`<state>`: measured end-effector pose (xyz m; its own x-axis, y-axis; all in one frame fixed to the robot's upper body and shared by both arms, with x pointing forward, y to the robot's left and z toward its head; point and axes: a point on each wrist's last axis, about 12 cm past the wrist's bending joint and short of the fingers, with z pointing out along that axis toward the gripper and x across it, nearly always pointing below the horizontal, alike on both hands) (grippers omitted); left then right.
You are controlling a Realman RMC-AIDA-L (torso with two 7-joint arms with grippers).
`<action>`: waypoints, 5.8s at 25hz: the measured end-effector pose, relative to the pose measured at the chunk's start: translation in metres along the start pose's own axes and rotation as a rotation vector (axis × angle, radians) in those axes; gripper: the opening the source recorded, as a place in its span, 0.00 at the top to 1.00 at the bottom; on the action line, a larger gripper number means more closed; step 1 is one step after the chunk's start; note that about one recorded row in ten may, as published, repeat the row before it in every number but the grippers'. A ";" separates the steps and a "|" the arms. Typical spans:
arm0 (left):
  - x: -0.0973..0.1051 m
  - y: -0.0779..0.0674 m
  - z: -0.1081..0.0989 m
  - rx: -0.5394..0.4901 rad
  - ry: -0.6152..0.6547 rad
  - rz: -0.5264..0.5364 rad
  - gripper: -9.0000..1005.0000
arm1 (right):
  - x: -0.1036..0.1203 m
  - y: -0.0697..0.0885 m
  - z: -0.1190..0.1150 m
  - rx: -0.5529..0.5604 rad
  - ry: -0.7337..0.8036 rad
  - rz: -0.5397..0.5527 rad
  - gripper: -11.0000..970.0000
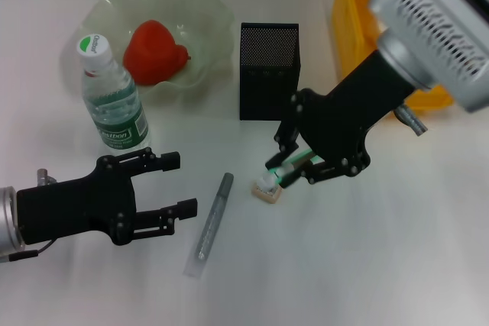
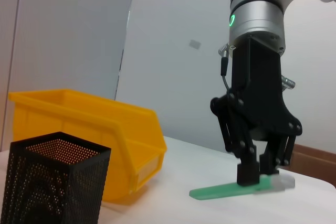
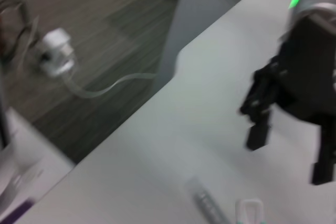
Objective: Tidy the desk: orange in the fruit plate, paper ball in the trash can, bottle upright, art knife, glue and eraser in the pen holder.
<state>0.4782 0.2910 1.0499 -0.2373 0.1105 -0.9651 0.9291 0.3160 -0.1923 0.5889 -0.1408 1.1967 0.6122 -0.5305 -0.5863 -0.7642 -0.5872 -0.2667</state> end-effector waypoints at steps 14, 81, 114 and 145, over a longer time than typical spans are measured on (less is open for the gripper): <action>0.005 -0.006 0.005 -0.005 -0.019 0.021 0.22 | 0.044 0.027 0.020 0.267 -0.279 0.355 0.81; 0.009 0.006 0.011 -0.156 -0.059 -0.038 0.22 | 0.071 0.112 0.055 1.154 -0.408 -0.046 0.81; 0.008 0.002 0.008 -0.123 -0.064 -0.017 0.22 | 0.095 0.058 0.061 1.065 -0.565 0.712 0.79; 0.006 0.001 -0.001 -0.066 0.001 0.032 0.22 | 0.064 0.099 0.012 0.565 -0.644 0.755 0.25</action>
<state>0.4775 0.2934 1.0436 -0.2084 0.1224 -0.9704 0.9154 0.3736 -0.1495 0.5503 -0.2256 1.1241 -0.1357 -0.1240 -0.9830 -0.9748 0.1938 0.1101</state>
